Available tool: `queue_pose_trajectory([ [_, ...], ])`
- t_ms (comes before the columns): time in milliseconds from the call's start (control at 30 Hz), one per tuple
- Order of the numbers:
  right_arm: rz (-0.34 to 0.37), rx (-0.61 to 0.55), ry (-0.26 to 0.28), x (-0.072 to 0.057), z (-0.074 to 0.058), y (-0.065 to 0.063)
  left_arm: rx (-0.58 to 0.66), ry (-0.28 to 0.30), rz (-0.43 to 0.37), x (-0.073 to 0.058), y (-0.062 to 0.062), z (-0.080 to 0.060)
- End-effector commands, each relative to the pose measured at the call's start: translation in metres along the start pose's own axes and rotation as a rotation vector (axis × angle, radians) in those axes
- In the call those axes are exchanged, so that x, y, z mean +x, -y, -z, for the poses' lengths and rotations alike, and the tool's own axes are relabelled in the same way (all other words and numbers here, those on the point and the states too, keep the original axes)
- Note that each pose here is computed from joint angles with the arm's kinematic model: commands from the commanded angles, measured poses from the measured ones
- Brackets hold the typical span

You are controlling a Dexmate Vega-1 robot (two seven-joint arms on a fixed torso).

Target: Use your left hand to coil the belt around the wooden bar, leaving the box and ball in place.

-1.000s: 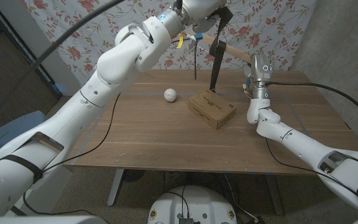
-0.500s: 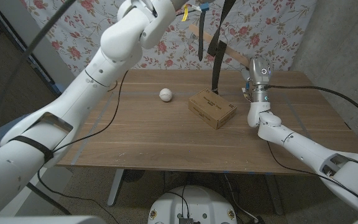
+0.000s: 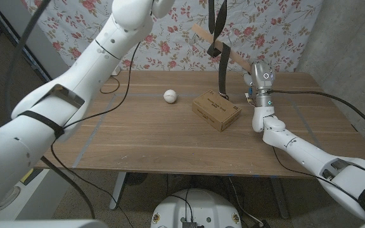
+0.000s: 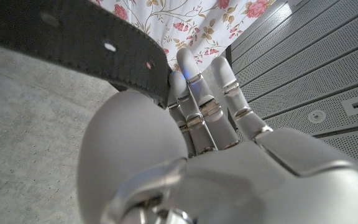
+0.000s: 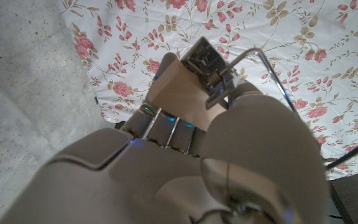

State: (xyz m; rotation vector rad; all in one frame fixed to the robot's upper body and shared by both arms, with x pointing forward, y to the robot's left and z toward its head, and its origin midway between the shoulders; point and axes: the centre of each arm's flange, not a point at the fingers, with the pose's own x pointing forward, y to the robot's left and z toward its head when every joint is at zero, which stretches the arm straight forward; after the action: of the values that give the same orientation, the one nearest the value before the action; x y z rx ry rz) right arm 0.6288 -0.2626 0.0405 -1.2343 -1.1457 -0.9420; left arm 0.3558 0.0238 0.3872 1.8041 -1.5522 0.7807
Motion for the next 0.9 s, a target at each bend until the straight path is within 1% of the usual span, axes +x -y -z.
queue_pose_trajectory([
  [33, 0.003, 0.0, 0.027, -0.004, -0.002, -0.007, 0.083, -0.052, 0.056, 0.042, 0.01, 0.023],
  [133, 0.018, 0.008, 0.049, -0.003, -0.004, -0.005, 0.088, -0.065, 0.093, 0.048, 0.02, 0.028],
  [233, 0.034, 0.009, 0.093, -0.004, -0.009, -0.002, 0.08, -0.069, 0.151, 0.053, 0.029, 0.032],
  [333, 0.052, 0.012, 0.139, -0.004, -0.017, 0.002, 0.059, -0.07, 0.23, 0.058, 0.038, 0.035],
  [400, 0.064, 0.02, 0.166, -0.004, -0.022, 0.005, 0.053, -0.068, 0.268, 0.061, 0.043, 0.037],
  [500, 0.082, 0.046, 0.196, -0.003, -0.028, 0.01, 0.04, -0.059, 0.337, 0.065, 0.05, 0.037],
  [533, 0.089, 0.054, 0.201, -0.002, -0.03, 0.012, 0.035, -0.054, 0.352, 0.066, 0.053, 0.036],
  [700, 0.123, 0.091, 0.255, 0.001, -0.043, 0.024, 0.021, -0.032, 0.413, 0.068, 0.068, 0.032],
  [767, 0.137, 0.109, 0.276, 0.002, -0.048, 0.029, 0.017, -0.032, 0.438, 0.068, 0.074, 0.031],
  [900, 0.162, 0.133, 0.301, 0.003, -0.054, 0.039, 0.015, -0.028, 0.514, 0.069, 0.086, 0.031],
])
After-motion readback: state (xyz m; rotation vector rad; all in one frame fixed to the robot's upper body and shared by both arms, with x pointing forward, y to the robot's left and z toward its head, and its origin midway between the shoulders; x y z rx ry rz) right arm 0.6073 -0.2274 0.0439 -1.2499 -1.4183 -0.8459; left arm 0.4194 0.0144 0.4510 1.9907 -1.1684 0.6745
